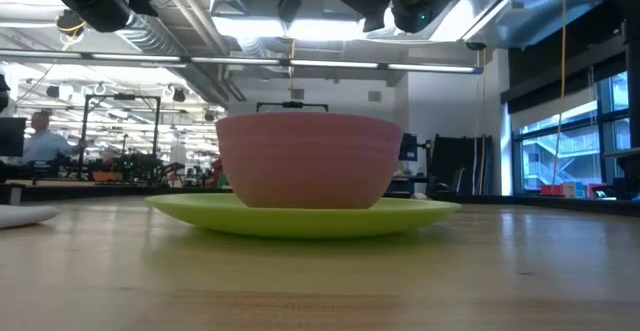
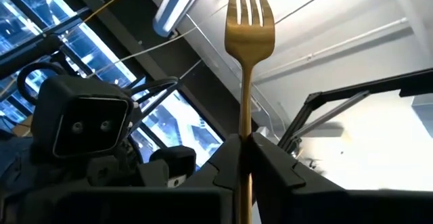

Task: Set table place
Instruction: Put the gold fork to the right side of the green plate

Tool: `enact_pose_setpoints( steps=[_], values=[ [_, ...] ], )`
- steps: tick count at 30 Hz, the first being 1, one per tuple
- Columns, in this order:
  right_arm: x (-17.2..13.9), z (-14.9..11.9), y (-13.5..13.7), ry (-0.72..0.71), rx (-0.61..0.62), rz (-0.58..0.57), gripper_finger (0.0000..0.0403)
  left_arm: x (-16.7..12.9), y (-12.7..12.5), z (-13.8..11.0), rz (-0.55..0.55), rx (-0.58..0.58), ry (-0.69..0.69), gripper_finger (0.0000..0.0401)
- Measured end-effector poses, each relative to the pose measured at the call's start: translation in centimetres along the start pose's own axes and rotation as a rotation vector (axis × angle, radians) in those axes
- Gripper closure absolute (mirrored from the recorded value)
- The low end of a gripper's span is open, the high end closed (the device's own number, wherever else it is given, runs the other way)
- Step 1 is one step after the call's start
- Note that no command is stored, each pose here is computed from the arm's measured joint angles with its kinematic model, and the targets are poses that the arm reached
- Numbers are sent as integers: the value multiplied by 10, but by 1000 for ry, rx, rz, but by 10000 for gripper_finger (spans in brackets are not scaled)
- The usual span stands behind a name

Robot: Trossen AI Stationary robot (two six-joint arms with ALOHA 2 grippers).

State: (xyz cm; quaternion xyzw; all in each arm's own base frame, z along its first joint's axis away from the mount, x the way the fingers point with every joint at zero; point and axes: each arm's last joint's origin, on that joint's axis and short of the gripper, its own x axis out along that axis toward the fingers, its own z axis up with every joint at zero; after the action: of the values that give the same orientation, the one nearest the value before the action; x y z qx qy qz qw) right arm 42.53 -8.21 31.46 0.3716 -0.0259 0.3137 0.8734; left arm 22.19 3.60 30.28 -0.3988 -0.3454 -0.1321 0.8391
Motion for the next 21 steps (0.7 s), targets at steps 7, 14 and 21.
enact_pose_setpoints(
  steps=[7, 14, 21],
  values=[
    [7, -6, 3, -3, -8, -4, 299, 0, 0, 0, 0, 18, 0, 384],
    [16, 11, 16, -25, -73, 26, 299, 0, 0, 0, -3, 18, -2, 389],
    [24, 23, 20, 25, -80, -43, 299, 0, 0, 0, 0, 26, 0, 373]
  ],
)
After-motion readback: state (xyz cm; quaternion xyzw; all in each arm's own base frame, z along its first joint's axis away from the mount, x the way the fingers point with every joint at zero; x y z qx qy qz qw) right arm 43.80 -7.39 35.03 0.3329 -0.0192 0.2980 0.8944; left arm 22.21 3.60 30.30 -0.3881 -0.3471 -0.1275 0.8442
